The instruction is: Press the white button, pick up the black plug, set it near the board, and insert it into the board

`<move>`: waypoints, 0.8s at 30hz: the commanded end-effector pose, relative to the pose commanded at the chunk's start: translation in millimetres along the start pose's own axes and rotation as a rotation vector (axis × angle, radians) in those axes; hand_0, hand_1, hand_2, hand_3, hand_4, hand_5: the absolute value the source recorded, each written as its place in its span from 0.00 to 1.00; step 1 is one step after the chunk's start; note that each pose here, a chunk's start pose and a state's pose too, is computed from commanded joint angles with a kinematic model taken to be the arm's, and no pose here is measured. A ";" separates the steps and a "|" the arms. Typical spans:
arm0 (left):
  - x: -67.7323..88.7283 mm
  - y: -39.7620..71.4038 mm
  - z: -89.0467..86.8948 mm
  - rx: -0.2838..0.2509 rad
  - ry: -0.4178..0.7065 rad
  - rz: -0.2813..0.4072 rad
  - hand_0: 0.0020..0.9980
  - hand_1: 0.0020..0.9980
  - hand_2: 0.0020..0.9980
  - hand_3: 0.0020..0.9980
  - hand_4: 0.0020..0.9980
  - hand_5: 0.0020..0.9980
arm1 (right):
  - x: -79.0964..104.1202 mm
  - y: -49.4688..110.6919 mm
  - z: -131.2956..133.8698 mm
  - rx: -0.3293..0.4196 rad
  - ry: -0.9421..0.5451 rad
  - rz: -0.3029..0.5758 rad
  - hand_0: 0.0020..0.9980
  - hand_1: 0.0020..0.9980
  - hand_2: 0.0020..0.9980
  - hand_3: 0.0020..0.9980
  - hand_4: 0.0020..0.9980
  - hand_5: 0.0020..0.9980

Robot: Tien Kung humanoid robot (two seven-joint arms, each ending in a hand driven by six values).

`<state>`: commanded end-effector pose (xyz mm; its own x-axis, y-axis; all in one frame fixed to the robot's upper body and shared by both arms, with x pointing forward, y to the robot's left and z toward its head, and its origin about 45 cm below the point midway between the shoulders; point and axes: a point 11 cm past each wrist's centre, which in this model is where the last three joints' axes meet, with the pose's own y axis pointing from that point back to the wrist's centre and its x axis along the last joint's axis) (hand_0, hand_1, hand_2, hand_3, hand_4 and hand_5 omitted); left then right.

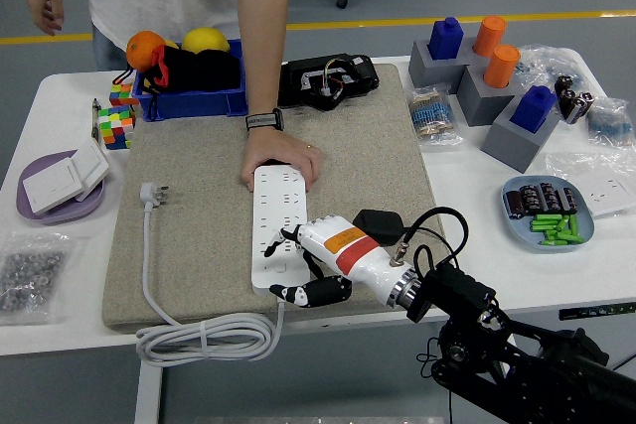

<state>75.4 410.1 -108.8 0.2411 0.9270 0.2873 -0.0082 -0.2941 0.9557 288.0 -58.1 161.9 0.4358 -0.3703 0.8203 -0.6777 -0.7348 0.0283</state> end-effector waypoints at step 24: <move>-0.4 0.1 0.8 -0.002 0.001 0.000 0.83 0.79 0.75 0.79 0.57 0.48 | 51.3 13.3 58.5 -0.225 -0.204 0.101 0.92 0.92 0.91 0.90 1.00 0.38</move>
<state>76.1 409.5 -108.9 0.2402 0.9271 0.2875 -0.0100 -0.2938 0.9558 336.0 -120.2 171.0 0.4543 -0.5582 0.6943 -0.8277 -0.5527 0.0972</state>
